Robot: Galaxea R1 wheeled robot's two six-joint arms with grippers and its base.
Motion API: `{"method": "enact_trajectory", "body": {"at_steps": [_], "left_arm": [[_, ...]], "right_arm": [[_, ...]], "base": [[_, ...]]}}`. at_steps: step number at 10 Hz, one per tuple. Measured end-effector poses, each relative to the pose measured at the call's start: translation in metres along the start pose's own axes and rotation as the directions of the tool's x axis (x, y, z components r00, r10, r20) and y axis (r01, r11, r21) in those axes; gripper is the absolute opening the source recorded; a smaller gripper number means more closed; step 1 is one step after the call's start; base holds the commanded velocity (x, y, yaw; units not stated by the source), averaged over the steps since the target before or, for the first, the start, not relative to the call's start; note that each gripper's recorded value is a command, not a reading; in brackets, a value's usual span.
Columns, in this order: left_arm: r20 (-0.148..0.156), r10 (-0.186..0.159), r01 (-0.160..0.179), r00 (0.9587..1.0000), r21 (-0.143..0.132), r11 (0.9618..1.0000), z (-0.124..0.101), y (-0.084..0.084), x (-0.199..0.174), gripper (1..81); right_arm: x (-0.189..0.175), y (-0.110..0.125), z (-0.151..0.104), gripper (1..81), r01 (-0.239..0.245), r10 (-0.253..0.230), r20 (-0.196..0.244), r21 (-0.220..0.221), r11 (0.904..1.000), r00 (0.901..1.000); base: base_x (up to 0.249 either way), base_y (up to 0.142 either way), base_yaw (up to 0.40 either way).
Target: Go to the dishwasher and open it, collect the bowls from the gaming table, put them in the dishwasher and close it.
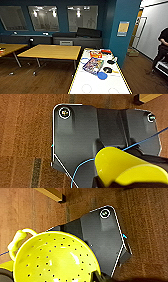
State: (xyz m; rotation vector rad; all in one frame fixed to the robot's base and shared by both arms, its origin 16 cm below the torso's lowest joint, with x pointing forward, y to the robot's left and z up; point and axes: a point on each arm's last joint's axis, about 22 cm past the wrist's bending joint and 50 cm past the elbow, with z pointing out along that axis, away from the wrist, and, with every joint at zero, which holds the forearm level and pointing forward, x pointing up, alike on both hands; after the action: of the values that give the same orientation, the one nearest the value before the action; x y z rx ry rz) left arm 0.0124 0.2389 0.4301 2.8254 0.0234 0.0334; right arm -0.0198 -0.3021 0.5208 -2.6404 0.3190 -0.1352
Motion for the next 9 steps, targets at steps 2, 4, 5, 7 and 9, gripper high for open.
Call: {"method": "enact_trajectory", "body": {"at_steps": [2, 4, 5, 7, 9], "left_arm": [[-0.003, 0.002, -0.002, 1.0000, 0.027, 0.9996, 0.005, -0.003, 0.000, 1.0], [-0.002, 0.003, -0.003, 1.0000, 0.035, 0.9994, 0.011, 0.004, -0.001, 1.0], [0.000, 0.002, -0.002, 1.0000, 0.031, 0.9995, 0.012, 0.007, -0.002, 1.0], [-0.006, 0.005, -0.005, 1.0000, 0.032, 0.9995, 0.012, 0.008, 0.001, 1.0], [-0.042, 0.016, -0.015, 0.9990, 0.027, 0.9995, 0.012, 0.013, 0.017, 1.0]], "right_arm": [[-0.003, 0.000, 0.011, 1.0, 0.004, -0.004, 0.003, -0.011, 0.9999, 1.0000], [-0.006, 0.012, 0.023, 1.0, 0.012, -0.011, 0.012, -0.049, 0.9987, 0.9999], [-0.005, 0.023, 0.026, 1.0, 0.016, -0.015, 0.011, -0.079, 0.9967, 0.9998], [-0.006, 0.024, 0.033, 1.0, 0.021, -0.019, 0.018, -0.090, 0.9958, 0.9997], [0.004, 0.011, 0.041, 1.0, 0.034, -0.035, -0.008, -0.067, 0.9971, 0.9993]], "base": [[0.000, 0.000, 0.000], [0.000, 0.000, 0.000], [0.000, 0.000, 0.000], [0.000, 0.000, 0.000], [0.000, 0.000, 0.000]]}}
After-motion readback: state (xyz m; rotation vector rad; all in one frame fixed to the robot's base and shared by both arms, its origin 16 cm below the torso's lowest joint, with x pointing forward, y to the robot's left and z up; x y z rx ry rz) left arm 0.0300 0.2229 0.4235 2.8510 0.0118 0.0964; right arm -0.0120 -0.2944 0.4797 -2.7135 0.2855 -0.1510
